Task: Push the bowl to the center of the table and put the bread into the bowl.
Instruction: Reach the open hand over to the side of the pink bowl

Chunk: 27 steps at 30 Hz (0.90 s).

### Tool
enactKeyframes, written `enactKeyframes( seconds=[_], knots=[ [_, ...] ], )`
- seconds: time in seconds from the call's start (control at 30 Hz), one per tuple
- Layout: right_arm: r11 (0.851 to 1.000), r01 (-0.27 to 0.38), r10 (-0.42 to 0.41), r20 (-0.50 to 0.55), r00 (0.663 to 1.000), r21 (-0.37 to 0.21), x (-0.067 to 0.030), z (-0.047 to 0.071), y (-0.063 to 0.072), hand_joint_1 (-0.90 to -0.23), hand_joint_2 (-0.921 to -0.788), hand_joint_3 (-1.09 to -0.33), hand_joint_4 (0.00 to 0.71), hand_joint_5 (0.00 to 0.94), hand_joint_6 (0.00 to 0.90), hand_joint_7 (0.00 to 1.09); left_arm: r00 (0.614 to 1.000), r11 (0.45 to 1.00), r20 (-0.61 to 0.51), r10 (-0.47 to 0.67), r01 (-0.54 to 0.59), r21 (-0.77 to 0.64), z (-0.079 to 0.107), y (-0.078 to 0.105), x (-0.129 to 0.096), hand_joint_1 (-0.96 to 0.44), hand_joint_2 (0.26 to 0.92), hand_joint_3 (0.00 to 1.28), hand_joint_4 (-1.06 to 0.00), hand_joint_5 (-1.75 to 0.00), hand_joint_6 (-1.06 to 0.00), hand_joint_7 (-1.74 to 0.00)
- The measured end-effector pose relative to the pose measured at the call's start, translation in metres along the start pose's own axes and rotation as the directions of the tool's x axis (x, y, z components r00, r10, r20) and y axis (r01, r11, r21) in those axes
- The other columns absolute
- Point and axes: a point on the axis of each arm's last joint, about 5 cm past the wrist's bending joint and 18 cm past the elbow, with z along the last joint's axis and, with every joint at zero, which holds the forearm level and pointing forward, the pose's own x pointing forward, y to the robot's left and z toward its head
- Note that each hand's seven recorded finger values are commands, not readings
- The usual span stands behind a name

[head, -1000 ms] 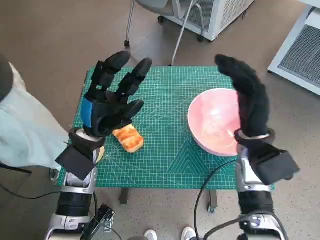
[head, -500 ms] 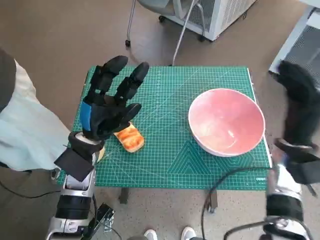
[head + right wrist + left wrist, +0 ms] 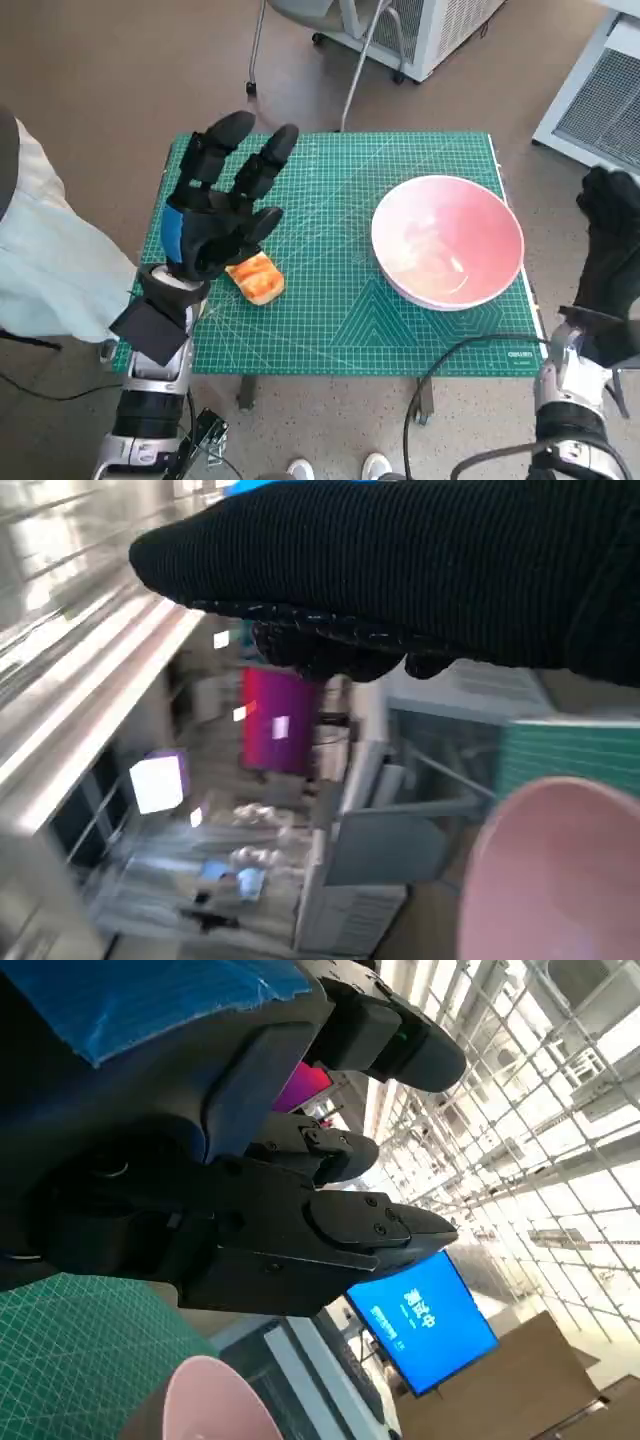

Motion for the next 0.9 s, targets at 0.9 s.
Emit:
enactKeyframes(
  seconds=[0.9],
  knots=[
    [0.804,0.170,0.030,-0.324,0.946,0.570,0.0107,-0.025,0.052,-0.483,-0.921,-0.849,0.256,0.000,0.164,0.50,1.000,0.999,-0.024,0.005,-0.004,0.036,0.005,0.010,-0.009,-0.20,0.921,0.24,-0.45,-0.01,-0.19,-0.77]
  ],
)
